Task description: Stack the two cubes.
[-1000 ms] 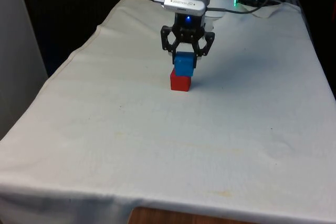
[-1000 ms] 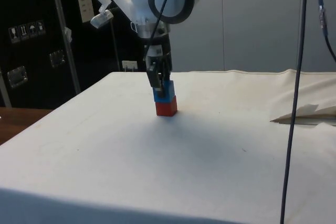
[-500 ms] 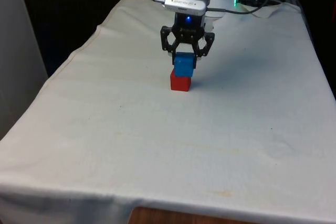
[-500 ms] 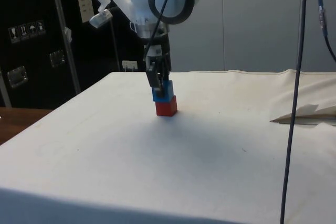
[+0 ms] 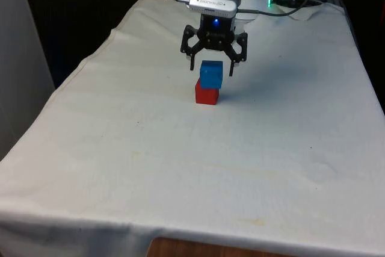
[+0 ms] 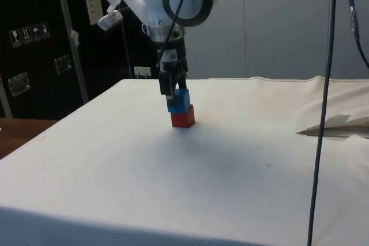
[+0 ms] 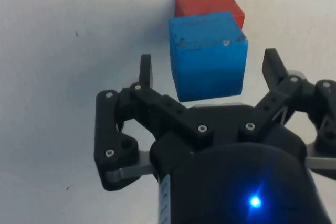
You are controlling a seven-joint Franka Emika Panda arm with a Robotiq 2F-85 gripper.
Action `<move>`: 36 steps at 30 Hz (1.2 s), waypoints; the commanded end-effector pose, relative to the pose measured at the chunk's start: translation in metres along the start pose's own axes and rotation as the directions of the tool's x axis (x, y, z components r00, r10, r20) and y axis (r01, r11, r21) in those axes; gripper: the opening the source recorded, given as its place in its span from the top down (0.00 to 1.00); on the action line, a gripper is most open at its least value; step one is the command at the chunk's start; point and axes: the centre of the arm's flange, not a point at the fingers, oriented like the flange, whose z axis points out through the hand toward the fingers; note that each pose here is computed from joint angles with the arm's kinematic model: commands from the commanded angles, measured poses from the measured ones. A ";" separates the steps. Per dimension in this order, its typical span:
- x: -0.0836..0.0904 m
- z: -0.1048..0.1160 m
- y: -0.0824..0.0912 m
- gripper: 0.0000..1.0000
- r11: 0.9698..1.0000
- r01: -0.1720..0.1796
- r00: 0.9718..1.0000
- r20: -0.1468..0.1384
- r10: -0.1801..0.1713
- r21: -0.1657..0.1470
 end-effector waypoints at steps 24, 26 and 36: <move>0.003 -0.033 0.006 0.00 1.000 -0.005 1.000 -0.017 0.005 0.002; 0.003 -0.038 0.007 0.00 1.000 -0.007 1.000 -0.020 0.007 0.003; 0.004 -0.063 0.010 0.00 1.000 -0.013 0.999 -0.035 0.013 0.008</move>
